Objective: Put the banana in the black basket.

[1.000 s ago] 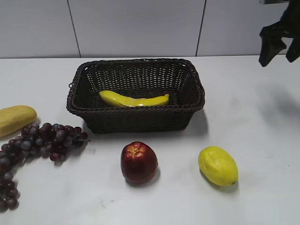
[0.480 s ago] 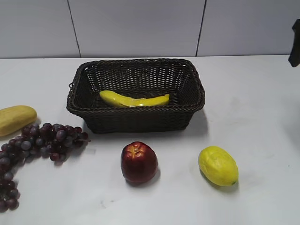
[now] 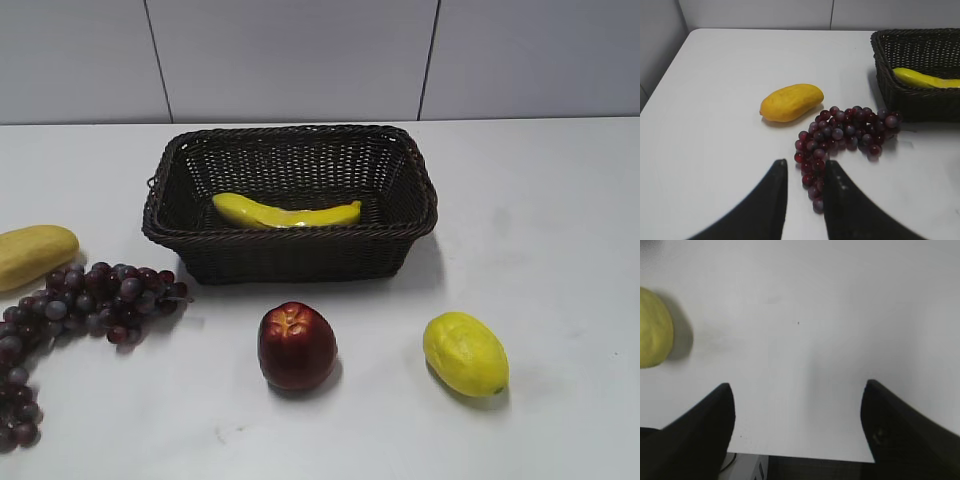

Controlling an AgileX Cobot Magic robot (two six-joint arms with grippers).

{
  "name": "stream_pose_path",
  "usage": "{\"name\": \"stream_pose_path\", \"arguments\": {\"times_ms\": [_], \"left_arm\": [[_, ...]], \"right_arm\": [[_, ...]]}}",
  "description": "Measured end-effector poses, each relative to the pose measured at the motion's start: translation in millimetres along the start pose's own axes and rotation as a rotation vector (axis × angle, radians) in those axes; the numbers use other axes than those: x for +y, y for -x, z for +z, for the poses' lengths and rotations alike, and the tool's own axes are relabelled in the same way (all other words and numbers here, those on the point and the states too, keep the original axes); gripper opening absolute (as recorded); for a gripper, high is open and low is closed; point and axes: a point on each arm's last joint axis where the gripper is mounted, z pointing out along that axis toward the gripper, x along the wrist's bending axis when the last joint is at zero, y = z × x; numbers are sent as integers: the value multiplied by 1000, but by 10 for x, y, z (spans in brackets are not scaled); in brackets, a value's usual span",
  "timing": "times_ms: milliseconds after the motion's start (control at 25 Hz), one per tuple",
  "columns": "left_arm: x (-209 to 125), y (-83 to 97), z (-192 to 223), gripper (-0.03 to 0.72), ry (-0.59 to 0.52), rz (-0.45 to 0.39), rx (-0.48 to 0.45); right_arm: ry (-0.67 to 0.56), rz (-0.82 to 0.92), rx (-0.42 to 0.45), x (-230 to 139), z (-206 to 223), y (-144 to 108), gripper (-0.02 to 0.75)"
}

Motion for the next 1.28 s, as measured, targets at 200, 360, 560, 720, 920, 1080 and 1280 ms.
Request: {"name": "stream_pose_path", "arguments": {"times_ms": [200, 360, 560, 720, 920, 1080, 1280], "left_arm": [[0, 0, 0, 237, 0, 0, 0], [0, 0, 0, 237, 0, 0, 0], [0, 0, 0, 237, 0, 0, 0], [0, 0, 0, 237, 0, 0, 0], [0, 0, 0, 237, 0, 0, 0], [0, 0, 0, 237, 0, 0, 0], [0, 0, 0, 237, 0, 0, 0]], "right_arm": [[2, 2, -2, -475, 30, -24, 592], [43, -1, -5, -798, -28, -48, 592], [150, -10, -12, -1125, -127, -76, 592], [308, -23, -22, -1272, -338, -103, 592], [470, -37, -30, -1483, -554, -136, 592], [576, -53, -41, -1698, -679, -158, 592], [690, -72, -60, -1990, -730, -173, 591]]}}
